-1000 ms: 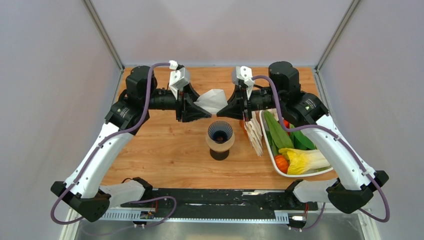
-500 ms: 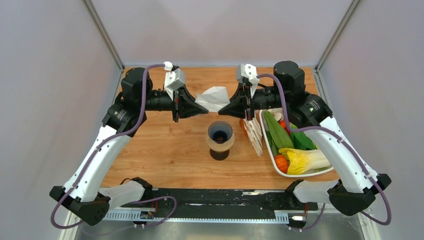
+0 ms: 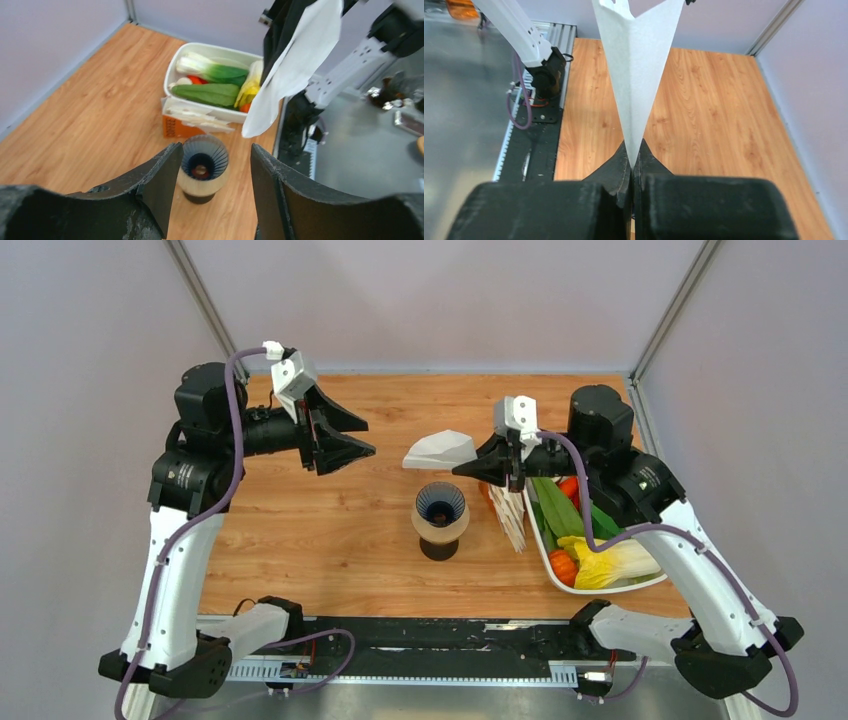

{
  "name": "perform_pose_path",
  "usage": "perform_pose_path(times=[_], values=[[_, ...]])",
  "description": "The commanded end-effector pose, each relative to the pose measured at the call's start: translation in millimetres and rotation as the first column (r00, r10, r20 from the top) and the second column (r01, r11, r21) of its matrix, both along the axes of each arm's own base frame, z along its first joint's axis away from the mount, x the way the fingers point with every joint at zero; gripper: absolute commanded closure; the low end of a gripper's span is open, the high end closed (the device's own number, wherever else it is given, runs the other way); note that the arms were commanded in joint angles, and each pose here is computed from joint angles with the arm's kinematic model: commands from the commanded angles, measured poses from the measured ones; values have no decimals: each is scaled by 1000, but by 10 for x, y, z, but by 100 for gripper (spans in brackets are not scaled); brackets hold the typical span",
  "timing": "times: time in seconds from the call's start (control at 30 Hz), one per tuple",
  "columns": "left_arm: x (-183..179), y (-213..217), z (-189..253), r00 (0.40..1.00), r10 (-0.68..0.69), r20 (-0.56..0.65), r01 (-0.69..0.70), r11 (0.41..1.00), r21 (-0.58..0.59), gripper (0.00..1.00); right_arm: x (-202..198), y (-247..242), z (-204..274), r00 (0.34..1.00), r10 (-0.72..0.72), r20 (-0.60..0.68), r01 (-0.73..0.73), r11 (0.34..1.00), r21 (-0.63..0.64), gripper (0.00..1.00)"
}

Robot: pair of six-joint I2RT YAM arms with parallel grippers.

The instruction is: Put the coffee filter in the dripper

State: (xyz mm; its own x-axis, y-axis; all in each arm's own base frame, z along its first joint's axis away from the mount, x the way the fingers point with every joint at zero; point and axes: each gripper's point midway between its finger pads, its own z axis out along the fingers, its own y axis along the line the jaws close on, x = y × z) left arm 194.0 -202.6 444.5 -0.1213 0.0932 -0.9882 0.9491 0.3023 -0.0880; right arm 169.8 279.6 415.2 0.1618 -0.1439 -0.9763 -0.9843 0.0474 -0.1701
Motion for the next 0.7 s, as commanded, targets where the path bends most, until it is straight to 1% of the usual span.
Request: perform_pose_path(times=[0.0,0.03,0.07,0.13,0.27,0.43,0.67], values=[[-211,-85,415,995,-88,-45,80,985,-154,37,2,-11,155,973,10,230,-18,999,33,100],[-235,-103,457,991,-99,-85,82,979,-185,36,1,-2,147,971,15,240,-23,999,30,100],[-228,-134,484,991,-115,-63,100,975,-198,36,-9,11,144,969,20,245,-28,999,28,100],[-269,-198,489,988,-142,-59,127,972,-198,36,-32,34,141,970,29,243,-36,999,26,100],[-316,-356,434,984,-168,-54,157,972,-173,35,-86,72,136,969,42,242,-49,999,22,100],[-280,-475,388,984,-178,-28,172,974,-149,35,-163,121,136,968,65,243,-71,997,15,100],[-289,-618,128,977,-205,-62,199,976,-86,35,-194,146,126,957,81,280,-83,997,-6,100]])
